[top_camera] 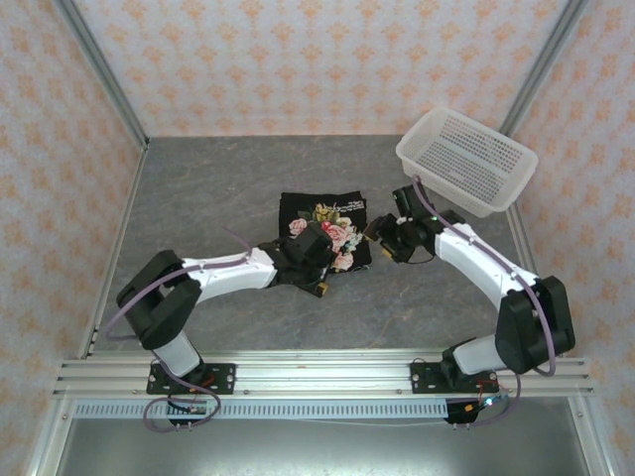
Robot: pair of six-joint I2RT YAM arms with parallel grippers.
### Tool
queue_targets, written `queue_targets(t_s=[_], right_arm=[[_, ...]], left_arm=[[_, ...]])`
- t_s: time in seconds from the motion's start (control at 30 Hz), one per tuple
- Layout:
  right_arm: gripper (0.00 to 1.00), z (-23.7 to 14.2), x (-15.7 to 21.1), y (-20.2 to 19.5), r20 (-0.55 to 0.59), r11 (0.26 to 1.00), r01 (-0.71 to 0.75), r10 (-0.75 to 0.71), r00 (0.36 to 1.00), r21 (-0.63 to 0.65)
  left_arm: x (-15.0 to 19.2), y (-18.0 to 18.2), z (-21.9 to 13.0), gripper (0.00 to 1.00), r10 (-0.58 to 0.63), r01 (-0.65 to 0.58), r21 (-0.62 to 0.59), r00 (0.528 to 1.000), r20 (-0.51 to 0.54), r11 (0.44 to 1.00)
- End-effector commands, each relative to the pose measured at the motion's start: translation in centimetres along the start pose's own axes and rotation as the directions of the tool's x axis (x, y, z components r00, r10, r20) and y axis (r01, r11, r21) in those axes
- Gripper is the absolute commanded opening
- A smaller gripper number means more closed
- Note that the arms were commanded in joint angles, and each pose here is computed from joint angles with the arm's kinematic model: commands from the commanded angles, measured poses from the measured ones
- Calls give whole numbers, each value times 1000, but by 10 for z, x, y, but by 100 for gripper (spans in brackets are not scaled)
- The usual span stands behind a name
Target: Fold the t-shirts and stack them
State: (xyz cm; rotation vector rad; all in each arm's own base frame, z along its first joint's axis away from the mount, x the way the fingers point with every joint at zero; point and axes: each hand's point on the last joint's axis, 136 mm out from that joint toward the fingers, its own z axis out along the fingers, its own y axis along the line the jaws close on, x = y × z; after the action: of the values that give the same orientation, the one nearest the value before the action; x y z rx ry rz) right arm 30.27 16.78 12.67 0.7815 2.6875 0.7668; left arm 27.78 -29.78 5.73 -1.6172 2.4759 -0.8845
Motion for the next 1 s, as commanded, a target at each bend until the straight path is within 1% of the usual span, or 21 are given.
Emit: queue_targets(t_s=[0.0,0.1,0.23,0.33,0.47,0.5,0.57,0.67,0.8,0.97], right_arm=[[58,-15,2,-7,11,1000,4,-3,1000,-15],[58,-22,4,-12,16,1000,-8,8,1000,-24],[58,-26,8,-16,15,999,-16,16,1000,-32],[58,-29,10,-18,17,999,-18,19,1000,-36],[58,-31,13,-20,18,999,-24,25,1000,-41],[58,-31,13,-21,18,999,-27,28,999,-42],[58,-32,15,-23,19,999,-31,32,999,-43],[58,-29,17,-28,14,999,-44,45,999,-32],[58,-37,17,-27,33,998,-46,48,998,-49],[57,-37,18,-30,40,997,-57,58,997,-45]], left_arm=[[-9,-15,5,67,-117,114,51,991,63,992],[-15,-21,16,65,-157,149,92,984,86,984],[-16,-23,33,59,-181,172,92,979,96,981],[-27,-27,38,47,-209,191,131,968,139,973],[-49,-39,44,22,-263,228,199,948,177,953],[-54,-43,45,18,-274,236,207,945,178,949],[-64,-51,45,13,-277,235,215,941,192,948],[-88,-61,40,7,-285,234,229,932,224,945],[-134,-63,26,3,-311,246,240,907,284,939],[-195,-67,8,0,-349,268,267,877,330,926]])
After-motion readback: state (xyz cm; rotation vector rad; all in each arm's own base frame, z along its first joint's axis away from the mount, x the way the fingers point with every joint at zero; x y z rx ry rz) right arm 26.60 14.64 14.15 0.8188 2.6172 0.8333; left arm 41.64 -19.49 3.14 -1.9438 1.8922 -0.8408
